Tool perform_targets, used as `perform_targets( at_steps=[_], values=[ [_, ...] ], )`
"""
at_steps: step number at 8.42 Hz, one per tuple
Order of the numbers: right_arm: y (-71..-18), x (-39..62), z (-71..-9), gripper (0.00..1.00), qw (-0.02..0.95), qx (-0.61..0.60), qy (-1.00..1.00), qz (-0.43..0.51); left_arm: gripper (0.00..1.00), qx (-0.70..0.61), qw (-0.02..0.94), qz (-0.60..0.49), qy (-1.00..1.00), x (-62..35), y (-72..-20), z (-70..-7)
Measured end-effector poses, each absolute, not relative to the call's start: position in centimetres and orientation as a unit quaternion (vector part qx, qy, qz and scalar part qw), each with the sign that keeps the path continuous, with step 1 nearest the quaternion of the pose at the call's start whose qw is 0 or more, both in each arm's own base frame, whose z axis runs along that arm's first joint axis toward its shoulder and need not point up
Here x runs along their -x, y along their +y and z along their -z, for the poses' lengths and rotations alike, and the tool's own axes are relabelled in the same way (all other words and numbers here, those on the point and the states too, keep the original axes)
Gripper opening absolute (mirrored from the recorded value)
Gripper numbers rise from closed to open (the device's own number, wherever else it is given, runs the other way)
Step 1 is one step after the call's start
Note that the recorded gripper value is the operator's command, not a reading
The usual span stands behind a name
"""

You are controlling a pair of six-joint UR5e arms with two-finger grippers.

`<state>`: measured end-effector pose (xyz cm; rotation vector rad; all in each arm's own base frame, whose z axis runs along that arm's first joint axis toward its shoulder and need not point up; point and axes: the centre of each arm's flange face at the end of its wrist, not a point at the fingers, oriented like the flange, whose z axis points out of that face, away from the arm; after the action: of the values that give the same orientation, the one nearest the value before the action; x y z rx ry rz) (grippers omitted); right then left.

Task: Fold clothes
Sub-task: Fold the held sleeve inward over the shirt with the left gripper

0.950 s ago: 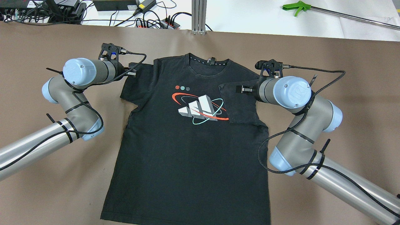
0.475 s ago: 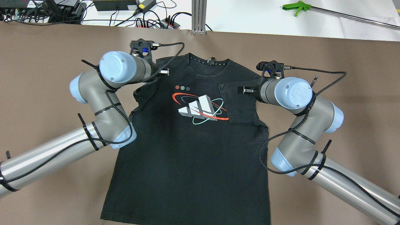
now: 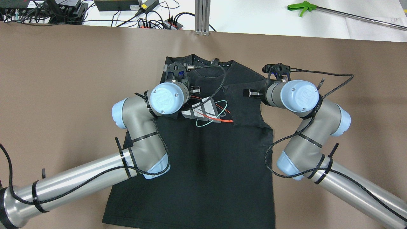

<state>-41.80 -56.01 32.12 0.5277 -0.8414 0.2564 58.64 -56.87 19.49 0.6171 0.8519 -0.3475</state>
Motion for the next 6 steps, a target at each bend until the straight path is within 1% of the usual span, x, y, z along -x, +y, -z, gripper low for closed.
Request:
perform_targets(
  at_steps=[3, 6],
  values=[
    [-55.8, 42.1, -32.1, 0.94, 0.871, -0.251, -0.403, -0.121, 0.94, -0.316, 0.841, 0.177, 0.402, -59.3, -57.2, -20.4],
    [-55.7, 42.1, -31.9, 0.94, 0.87, -0.252, -0.406, -0.12, 0.94, -0.302, 0.83, 0.168, 0.438, -56.0, -60.1, -20.3]
  ],
)
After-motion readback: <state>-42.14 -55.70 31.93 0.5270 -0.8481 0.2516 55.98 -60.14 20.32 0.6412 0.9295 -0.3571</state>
